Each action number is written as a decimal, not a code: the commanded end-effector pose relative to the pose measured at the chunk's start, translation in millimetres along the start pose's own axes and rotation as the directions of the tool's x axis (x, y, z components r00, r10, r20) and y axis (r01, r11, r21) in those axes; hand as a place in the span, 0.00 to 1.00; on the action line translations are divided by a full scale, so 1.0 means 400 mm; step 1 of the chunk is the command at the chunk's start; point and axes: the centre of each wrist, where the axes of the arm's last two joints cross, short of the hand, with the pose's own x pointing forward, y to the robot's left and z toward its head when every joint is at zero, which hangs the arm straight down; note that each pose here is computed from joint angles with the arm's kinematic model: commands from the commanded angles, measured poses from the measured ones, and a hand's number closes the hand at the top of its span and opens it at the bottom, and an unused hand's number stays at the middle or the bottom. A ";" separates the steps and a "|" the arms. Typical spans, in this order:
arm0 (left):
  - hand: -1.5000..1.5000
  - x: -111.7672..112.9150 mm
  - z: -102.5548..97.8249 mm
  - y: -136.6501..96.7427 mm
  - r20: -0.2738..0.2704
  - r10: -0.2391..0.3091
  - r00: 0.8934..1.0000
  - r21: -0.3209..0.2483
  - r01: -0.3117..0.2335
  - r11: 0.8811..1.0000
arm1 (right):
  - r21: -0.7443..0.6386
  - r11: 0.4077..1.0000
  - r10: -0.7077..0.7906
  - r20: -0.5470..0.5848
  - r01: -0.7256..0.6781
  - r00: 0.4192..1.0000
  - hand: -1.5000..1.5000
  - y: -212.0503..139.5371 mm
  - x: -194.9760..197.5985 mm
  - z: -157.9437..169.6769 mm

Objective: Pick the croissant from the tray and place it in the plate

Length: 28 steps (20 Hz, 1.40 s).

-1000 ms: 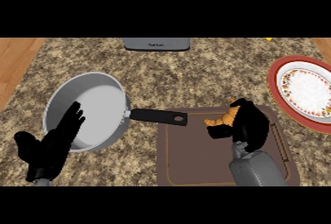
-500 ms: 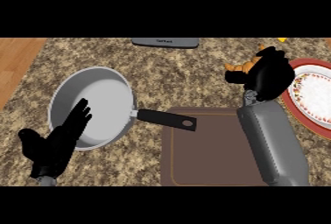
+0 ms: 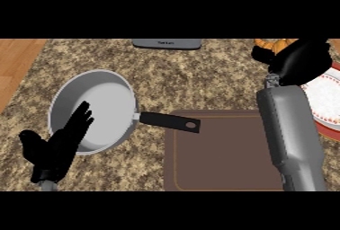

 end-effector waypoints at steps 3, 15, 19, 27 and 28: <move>0.50 -0.080 0.005 -0.069 -0.105 0.057 0.993 -0.044 -0.062 0.997 | -0.203 0.967 -0.196 -0.210 0.154 0.958 1.00 0.026 -0.049 -0.070; 0.50 -0.061 -0.016 -0.051 -0.106 0.060 0.993 -0.016 -0.063 0.998 | -0.366 0.930 -0.127 -0.267 0.021 0.955 1.00 0.122 -0.322 -0.202; 0.50 -0.108 -0.018 -0.041 -0.118 0.052 0.992 -0.007 -0.054 0.999 | -0.377 0.926 -0.108 -0.286 -0.008 0.952 1.00 0.131 -0.377 -0.259; 0.50 -0.111 -0.015 -0.063 -0.122 0.058 0.991 -0.014 -0.061 0.998 | -0.208 0.975 -0.037 -0.509 -0.081 0.860 1.00 0.169 -0.478 -0.279; 0.50 -0.097 -0.016 -0.037 -0.112 0.066 0.991 -0.016 -0.069 0.998 | -0.134 0.982 0.047 -0.510 -0.134 0.859 0.00 0.165 -0.487 -0.303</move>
